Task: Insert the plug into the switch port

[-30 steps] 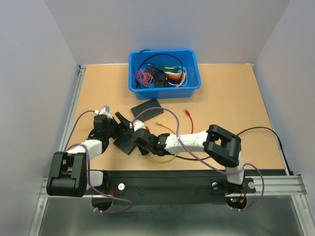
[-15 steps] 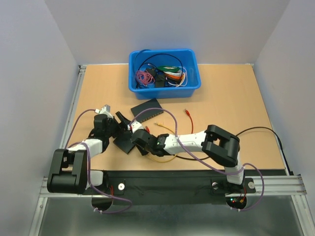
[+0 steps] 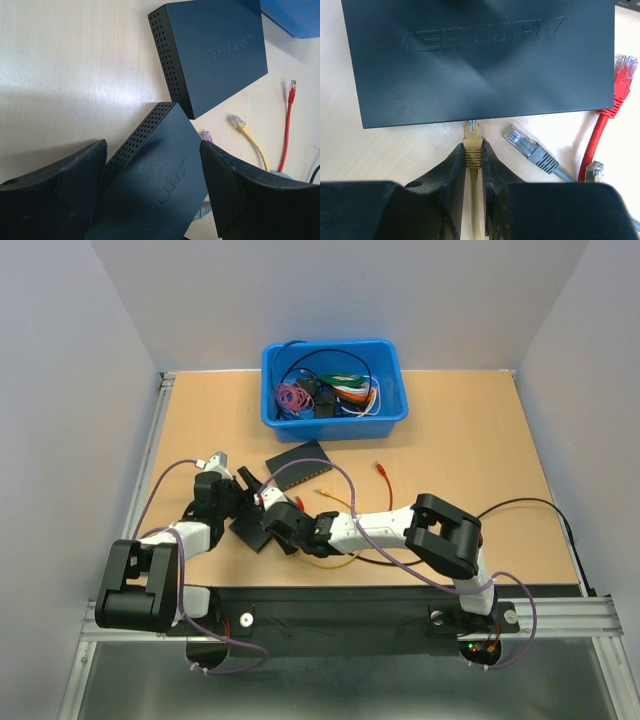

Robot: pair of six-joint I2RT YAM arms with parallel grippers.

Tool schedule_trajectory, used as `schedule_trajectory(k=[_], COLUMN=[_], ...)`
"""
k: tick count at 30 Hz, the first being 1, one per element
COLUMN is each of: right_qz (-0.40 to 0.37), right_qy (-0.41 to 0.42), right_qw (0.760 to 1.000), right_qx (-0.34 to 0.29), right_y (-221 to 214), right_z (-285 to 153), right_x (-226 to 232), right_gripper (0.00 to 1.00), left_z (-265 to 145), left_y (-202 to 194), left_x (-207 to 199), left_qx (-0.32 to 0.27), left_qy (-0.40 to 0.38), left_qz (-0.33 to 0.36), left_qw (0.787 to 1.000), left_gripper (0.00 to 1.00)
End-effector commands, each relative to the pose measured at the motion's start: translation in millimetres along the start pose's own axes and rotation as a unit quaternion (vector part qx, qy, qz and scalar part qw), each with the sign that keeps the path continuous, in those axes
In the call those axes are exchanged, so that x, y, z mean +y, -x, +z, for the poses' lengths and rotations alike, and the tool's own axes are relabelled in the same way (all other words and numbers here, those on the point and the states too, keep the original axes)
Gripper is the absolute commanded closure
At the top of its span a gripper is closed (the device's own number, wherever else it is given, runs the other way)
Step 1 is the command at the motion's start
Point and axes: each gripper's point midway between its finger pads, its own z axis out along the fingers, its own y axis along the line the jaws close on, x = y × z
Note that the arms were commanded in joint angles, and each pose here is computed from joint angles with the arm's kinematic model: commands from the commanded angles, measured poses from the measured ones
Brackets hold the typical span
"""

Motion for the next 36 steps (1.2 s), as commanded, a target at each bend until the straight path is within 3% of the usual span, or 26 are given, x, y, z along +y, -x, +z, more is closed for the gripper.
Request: schedule_trajectory(k=[1,10,14,19,21,24,25,28,36], right_qz=[0.035,0.054,0.059,0.029,0.024,0.027,0.027,0.031,0.030], right_qy=[0.022,0.037,0.051,0.038,0.033,0.026,0.025,0.025,0.048], right_qw=[0.996,0.989,0.974,0.973,0.975,0.979,0.981,0.984,0.983], right_qx=[-0.079,-0.133,-0.211,-0.226,-0.220,-0.200,-0.191,-0.175,-0.173], right_y=[54.9,67.9,90.6,94.6,89.2,70.0,61.9,44.8,58.6], right_z=[13.9,19.1,11.5,21.8,23.8,22.2,21.5,11.2,-43.6], right_x=[15.2,17.5,18.1,16.1,13.5,6.1,3.9,-3.2,-6.9], right_gripper=[1.00,1.00,0.99,0.98,0.91,0.71,0.60,0.48,0.40], left_z=[-8.4,-13.1,-17.4,-19.5,-19.5,-19.5,-19.6,-19.3,-9.2], left_y=[-39.8,-53.7,-56.4,-59.4,-58.6,-54.4,-52.3,-46.6,-11.6], left_x=[-10.7,-12.8,-12.0,-11.6,-11.3,-11.4,-12.1,-12.1,-22.8], left_qx=[0.073,0.082,0.078,0.080,0.078,0.070,0.066,0.055,0.023], left_qy=[-0.022,-0.025,-0.026,-0.026,-0.024,-0.021,-0.020,-0.015,0.000], left_qz=[-0.015,-0.019,-0.023,-0.024,-0.024,-0.023,-0.023,-0.022,0.000], left_qw=[0.997,0.996,0.996,0.996,0.996,0.997,0.997,0.998,1.000], left_gripper=[0.15,0.16,0.16,0.16,0.16,0.16,0.15,0.15,0.13])
